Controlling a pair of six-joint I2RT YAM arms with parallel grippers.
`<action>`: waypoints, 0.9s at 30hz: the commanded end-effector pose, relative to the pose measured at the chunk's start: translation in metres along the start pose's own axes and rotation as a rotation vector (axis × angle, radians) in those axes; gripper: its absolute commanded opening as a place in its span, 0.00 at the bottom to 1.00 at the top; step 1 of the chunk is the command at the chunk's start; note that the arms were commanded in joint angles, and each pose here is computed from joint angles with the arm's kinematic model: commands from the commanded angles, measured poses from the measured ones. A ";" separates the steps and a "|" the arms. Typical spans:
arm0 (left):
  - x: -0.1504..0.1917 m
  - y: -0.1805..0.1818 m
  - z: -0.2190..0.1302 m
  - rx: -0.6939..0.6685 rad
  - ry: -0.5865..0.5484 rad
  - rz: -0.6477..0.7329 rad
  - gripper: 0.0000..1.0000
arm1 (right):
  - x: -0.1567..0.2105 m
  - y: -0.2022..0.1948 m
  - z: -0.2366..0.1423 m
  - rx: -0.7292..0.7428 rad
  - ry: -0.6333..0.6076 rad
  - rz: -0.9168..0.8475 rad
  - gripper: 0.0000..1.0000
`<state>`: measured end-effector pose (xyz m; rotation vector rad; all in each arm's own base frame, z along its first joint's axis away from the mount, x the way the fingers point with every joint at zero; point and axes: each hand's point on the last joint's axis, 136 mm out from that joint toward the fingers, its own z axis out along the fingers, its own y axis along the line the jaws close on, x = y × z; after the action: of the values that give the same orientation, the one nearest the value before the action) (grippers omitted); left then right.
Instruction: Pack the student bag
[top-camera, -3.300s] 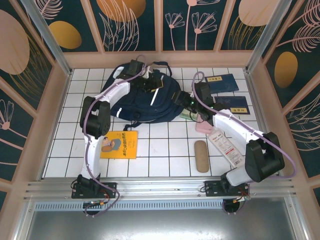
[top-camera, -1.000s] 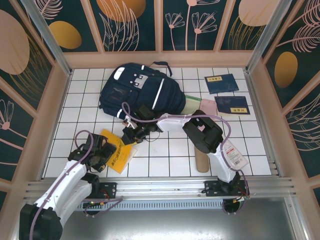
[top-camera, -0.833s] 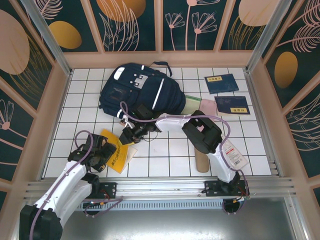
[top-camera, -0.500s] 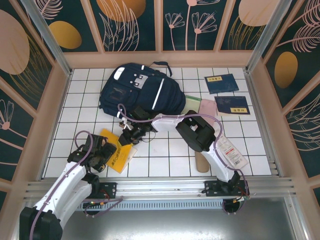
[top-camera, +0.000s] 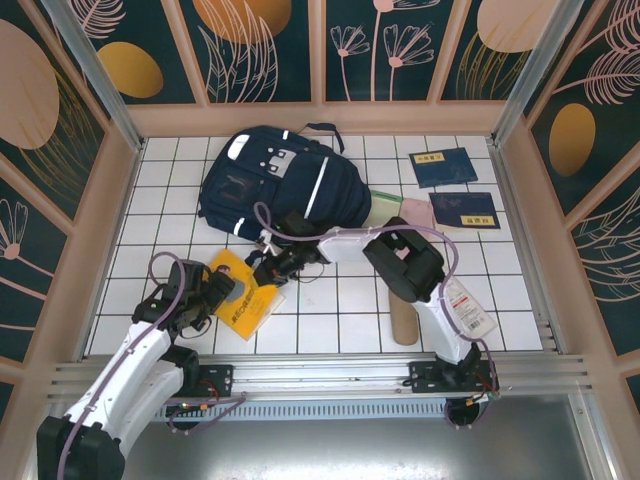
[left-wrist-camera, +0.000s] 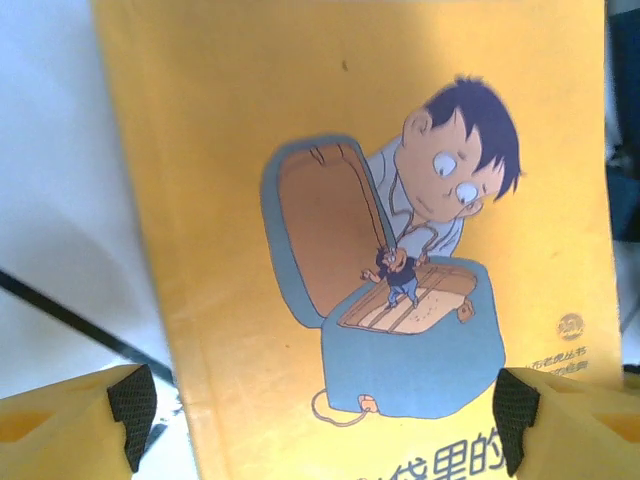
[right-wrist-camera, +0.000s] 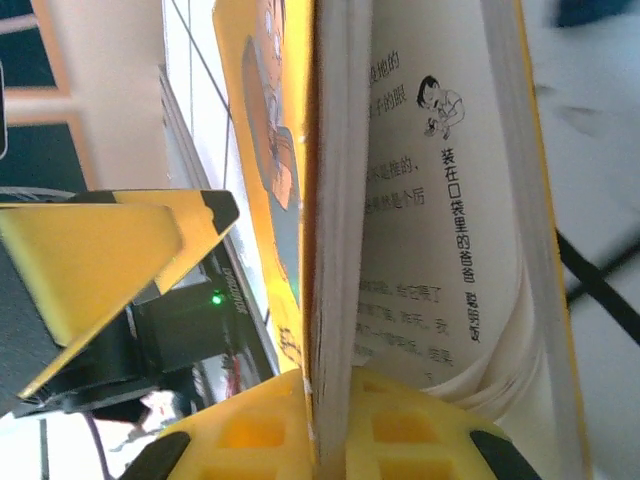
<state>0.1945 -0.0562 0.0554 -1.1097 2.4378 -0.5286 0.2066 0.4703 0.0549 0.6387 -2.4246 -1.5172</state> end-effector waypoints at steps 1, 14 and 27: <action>-0.010 -0.020 -0.008 0.066 -0.038 0.023 0.90 | -0.016 0.022 -0.038 -0.098 -0.114 0.049 0.09; 0.002 -0.072 0.014 0.383 0.073 -0.113 0.91 | -0.023 0.054 -0.086 -0.278 -0.224 0.109 0.09; -0.014 -0.091 0.013 0.532 -0.002 -0.156 0.72 | -0.020 0.056 -0.096 -0.355 -0.254 0.166 0.09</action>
<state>0.2570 -0.1031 0.0778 -1.0780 2.1375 -1.0650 0.2436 0.4255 0.1072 0.1044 -2.2819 -1.8334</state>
